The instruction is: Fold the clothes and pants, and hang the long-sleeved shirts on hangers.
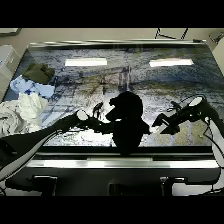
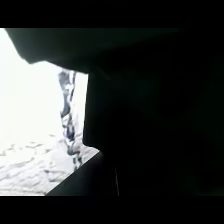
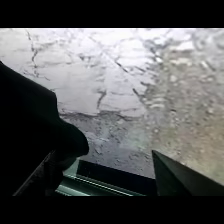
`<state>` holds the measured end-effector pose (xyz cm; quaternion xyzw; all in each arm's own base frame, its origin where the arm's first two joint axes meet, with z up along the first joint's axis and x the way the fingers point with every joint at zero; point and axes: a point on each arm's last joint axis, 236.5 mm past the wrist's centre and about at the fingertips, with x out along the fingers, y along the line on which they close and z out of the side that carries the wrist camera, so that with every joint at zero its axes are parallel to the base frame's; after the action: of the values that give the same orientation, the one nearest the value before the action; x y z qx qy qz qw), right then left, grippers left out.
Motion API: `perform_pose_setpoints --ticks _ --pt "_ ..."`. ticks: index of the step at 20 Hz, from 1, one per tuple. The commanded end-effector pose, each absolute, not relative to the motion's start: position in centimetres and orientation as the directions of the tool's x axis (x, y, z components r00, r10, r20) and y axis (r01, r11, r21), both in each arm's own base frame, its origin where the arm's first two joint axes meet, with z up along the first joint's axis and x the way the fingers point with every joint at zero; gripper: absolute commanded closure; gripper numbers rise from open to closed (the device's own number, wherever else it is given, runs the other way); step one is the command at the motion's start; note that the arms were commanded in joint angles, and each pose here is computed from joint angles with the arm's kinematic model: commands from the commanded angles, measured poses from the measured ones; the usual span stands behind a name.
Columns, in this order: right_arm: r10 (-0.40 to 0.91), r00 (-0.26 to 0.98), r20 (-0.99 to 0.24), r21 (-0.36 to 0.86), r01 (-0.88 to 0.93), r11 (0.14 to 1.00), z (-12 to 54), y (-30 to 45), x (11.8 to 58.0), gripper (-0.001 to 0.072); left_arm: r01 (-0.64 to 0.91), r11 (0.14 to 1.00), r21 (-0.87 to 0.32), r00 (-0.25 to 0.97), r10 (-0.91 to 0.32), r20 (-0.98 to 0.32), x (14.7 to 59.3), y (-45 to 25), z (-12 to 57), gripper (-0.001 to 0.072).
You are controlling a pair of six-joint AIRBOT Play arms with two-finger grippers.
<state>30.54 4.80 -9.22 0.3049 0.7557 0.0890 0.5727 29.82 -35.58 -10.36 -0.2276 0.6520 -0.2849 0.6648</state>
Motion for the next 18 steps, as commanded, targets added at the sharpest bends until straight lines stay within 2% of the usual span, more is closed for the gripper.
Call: perform_pose_setpoints --ticks 1,2,4,5,6,7,8,10,11,12,14,16,18 --pt "0.613 -0.102 -0.784 0.532 0.399 0.747 -10.6 6.4 30.6 0.0021 0.086 0.728 -0.68 0.042 -0.685 -0.727 30.9 -35.8 -9.7 0.0684" --pt "0.64 -0.082 -0.764 0.565 0.393 0.725 -10.8 7.7 30.7 0.0021 0.101 0.729 -0.677 0.052 -0.683 -0.729 31.2 -35.6 -9.2 0.0684" --pt "0.63 -0.068 -0.774 0.573 0.349 0.741 -11.8 9.8 30.9 0.0026 0.139 0.732 -0.667 0.072 -0.679 -0.731 31.5 -35.3 -8.2 0.0685" --pt "0.612 -0.065 -0.788 0.564 0.32 0.761 -12.2 10.8 31.1 0.0101 0.165 0.734 -0.659 0.082 -0.676 -0.733 31.6 -35.1 -7.6 0.0685" --pt "0.602 -0.06 -0.796 0.561 0.301 0.771 -12.4 11.6 31.4 0.0265 0.185 0.736 -0.651 0.093 -0.673 -0.734 31.7 -34.9 -7.0 0.0685" --pt "0.599 -0.06 -0.799 0.562 0.283 0.778 -12.3 12.2 31.5 0.0518 0.206 0.735 -0.646 0.109 -0.674 -0.731 31.9 -34.7 -6.2 0.0685" --pt "0.602 -0.064 -0.796 0.568 0.267 0.779 -11.8 12.5 31.8 0.0675 0.22 0.731 -0.646 0.13 -0.679 -0.723 32.3 -34.5 -5.1 0.0685" --pt "0.596 -0.046 -0.802 0.579 0.184 0.794 -9.2 12.0 33.4 0.0677 0.266 0.733 -0.627 0.213 -0.679 -0.703 34.3 -32.7 -1.7 0.0686" --pt "0.571 0.007 -0.821 0.567 0.127 0.814 -6.7 10.7 35.2 0.0678 0.288 0.739 -0.609 0.277 -0.673 -0.686 35.9 -31.2 0.8 0.0687" --pt "0.539 0.092 -0.837 0.546 0.08 0.834 -3.5 9.2 37.5 0.0678 0.295 0.747 -0.596 0.348 -0.665 -0.661 37.5 -29.4 3.8 0.0687" --pt "0.443 0.367 -0.818 0.488 0.035 0.872 6.0 5.0 42.7 0.0677 0.334 0.755 -0.564 0.519 -0.647 -0.559 40.6 -24.9 12.4 0.0686" --pt "0.349 0.656 -0.669 0.434 -0.036 0.9 18.8 1.6 45.2 0.0677 0.387 0.753 -0.533 0.675 -0.625 -0.392 41.5 -21.0 22.6 0.0686" --pt "0.272 0.845 -0.46 0.343 -0.114 0.933 31.1 0.7 43.3 0.0677 0.46 0.751 -0.474 0.78 -0.597 -0.187 39.4 -18.1 33.4 0.0686"
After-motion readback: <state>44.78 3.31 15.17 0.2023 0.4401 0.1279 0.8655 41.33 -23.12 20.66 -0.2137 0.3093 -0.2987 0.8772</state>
